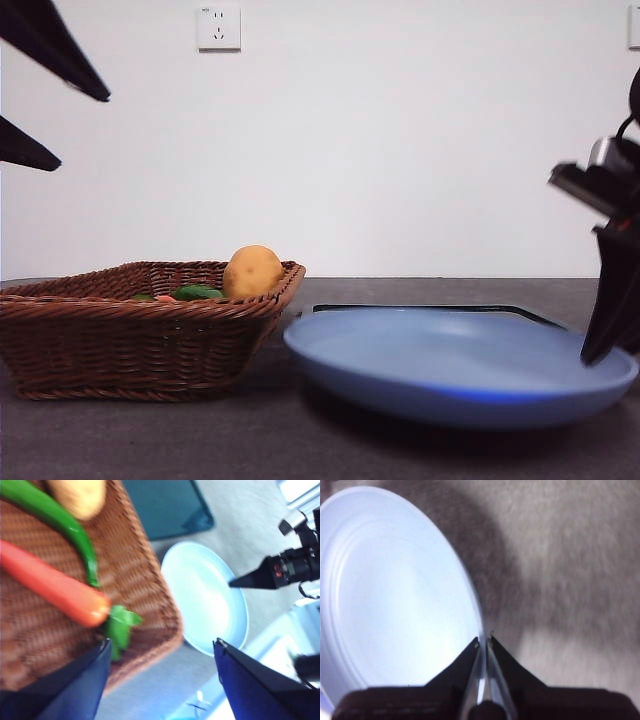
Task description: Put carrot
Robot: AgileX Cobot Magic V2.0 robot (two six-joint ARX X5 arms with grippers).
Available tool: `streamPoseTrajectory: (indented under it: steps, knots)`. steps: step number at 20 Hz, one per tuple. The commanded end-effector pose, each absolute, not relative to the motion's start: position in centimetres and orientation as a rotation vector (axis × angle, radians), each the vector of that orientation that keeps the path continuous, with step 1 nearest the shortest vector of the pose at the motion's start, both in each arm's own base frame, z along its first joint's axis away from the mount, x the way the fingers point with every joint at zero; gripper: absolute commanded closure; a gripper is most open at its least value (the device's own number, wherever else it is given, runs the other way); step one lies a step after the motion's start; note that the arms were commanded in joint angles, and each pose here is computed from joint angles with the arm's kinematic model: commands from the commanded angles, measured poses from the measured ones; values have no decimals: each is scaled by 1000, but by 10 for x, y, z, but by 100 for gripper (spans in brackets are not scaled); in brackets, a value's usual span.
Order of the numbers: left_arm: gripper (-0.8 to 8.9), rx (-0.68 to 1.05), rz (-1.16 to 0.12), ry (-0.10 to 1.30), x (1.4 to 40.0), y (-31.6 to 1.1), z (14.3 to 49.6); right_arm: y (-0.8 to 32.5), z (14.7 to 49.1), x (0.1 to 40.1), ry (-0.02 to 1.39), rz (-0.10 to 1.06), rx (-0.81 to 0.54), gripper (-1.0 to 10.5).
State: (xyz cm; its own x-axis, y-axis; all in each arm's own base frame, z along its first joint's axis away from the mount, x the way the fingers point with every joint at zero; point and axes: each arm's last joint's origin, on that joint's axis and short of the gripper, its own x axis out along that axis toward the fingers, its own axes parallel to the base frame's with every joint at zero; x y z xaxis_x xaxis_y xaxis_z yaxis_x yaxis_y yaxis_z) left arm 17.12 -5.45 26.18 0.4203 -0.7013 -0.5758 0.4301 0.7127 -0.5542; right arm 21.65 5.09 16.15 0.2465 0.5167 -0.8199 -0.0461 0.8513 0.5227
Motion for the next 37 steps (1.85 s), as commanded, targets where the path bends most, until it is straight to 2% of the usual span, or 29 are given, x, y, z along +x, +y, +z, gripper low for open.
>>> streamPoseTrajectory:
  steps: [1,5,9,15,21,25,28,29,31,33,37]
  knots:
    - [446,-384,-693,894,172,-61,266,50,179,210,1227,428,420,943]
    - [447,-430,-530,913,179,-73,264,46,206,188,1146,452,401,943]
    - [451,-413,-434,1052,208,-87,251,44,225,173,1047,476,389,943]
    - [451,-371,-314,1298,272,-110,228,43,232,168,1001,492,375,943]
    - [451,-297,-193,1392,307,-123,216,43,232,168,994,503,354,943]
    - [452,-284,-151,1478,311,-124,197,43,232,168,991,507,346,943]
    - [454,-271,-136,1467,313,-125,193,42,232,168,985,490,331,943]
    - [482,-270,-143,1459,313,-126,194,42,232,169,984,482,326,943]
    - [596,-258,-155,1454,314,-126,194,42,232,169,984,483,327,943]
    - [690,-210,-218,1435,314,-129,194,42,232,169,984,482,327,943]
    - [714,-156,-286,1383,318,-131,195,42,232,169,984,483,327,943]
